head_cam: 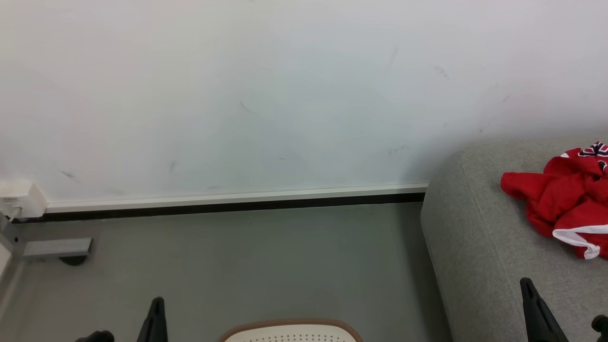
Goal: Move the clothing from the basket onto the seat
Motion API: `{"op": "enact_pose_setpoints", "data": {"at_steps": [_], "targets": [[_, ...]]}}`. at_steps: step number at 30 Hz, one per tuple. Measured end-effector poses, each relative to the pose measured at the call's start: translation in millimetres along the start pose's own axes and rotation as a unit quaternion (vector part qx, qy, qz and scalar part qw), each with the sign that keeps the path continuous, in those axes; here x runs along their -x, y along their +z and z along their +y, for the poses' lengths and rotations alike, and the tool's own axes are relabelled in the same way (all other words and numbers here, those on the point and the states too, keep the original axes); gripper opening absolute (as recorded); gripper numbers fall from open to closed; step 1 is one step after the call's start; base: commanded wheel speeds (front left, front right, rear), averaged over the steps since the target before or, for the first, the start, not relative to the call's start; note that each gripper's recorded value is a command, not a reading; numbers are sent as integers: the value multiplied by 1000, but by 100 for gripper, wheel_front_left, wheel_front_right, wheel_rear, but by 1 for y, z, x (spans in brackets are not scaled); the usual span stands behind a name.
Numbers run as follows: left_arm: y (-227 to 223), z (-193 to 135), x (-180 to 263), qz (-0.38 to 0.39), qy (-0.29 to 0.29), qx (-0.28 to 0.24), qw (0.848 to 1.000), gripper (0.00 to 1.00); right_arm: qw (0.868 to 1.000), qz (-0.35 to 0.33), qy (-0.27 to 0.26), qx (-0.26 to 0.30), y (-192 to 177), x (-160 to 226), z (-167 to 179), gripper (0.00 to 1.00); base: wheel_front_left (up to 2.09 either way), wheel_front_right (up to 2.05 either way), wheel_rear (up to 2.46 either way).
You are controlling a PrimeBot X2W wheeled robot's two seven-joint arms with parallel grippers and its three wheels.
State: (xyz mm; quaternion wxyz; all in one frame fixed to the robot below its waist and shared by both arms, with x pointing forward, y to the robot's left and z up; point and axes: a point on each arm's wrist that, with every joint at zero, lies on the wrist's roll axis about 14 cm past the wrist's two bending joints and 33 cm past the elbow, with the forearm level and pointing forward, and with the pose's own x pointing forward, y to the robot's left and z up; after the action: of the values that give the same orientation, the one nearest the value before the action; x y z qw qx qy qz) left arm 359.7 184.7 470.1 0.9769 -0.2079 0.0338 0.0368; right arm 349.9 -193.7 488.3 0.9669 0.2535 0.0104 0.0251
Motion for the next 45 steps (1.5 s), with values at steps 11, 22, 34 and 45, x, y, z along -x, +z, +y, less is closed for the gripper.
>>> {"op": "enact_pose_setpoints", "data": {"at_steps": [11,22,34,45], "targets": [[3,2,-5,7,6,90,996,0,997,-4,-17,-78,4,-6,-4,0,0,0,0],[6,3,-8,12,9,165,986,0,988,-4,-29,-149,5,-9,-7,0,0,0,0],[10,2,-13,14,6,244,970,0,975,-7,-34,-219,7,-15,-7,0,0,0,0],[13,1,-15,17,1,305,952,0,961,-12,-35,-275,11,-20,-7,0,0,0,0]]}}
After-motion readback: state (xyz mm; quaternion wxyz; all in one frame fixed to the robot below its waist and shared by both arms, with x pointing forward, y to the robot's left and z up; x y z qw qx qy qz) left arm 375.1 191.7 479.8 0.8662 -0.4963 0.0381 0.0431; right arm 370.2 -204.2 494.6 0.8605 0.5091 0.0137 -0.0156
